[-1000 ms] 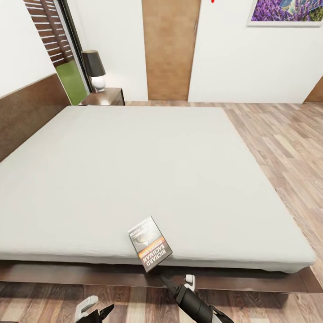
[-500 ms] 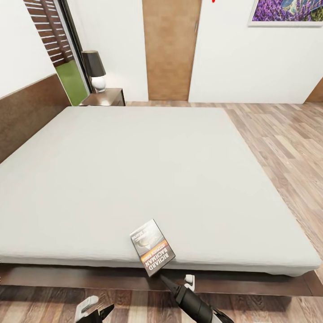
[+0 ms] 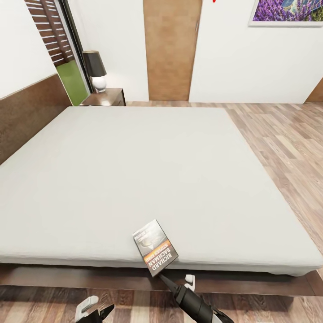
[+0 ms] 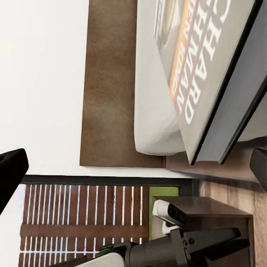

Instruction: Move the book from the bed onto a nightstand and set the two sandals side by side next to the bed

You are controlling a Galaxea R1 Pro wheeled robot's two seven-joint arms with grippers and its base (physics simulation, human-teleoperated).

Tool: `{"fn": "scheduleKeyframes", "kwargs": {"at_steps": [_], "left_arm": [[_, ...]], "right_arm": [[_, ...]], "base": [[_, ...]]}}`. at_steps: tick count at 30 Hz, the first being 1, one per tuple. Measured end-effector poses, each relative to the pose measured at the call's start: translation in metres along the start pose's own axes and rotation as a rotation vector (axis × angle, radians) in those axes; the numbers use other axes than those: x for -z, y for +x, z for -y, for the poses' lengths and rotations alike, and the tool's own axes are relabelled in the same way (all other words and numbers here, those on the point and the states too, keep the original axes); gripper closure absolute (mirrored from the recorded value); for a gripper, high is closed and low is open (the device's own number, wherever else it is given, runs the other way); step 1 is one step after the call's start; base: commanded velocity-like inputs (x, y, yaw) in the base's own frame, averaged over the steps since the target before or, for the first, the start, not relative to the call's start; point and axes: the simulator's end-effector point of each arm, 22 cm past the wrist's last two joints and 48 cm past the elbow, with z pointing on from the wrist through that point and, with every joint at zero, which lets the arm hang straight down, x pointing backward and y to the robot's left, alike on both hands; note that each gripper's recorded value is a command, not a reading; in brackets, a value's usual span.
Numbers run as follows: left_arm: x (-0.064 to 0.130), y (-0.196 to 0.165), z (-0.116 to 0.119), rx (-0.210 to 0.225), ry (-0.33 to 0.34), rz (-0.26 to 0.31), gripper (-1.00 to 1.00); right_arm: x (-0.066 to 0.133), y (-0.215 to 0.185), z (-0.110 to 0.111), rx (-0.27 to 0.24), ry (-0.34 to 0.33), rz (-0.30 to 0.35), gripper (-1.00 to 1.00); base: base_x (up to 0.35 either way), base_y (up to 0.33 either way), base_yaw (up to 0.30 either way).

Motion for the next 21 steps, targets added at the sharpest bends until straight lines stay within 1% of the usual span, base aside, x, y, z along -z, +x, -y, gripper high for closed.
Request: {"fn": "scheduleKeyframes", "kwargs": {"at_steps": [9, 21], "left_arm": [[0.0, 0.0, 0.001, 0.0, 0.004, 0.0, -1.0], [-0.018, 0.006, -0.014, 0.0, 0.002, 0.0, -1.0]], "right_arm": [[0.0, 0.0, 0.0, 0.0, 0.0, 0.0, -1.0], [0.001, 0.004, 0.024, 0.0, 0.0, 0.0, -1.0]], "base": [[0.0, 0.0, 0.0], [0.0, 0.0, 0.0]]}}
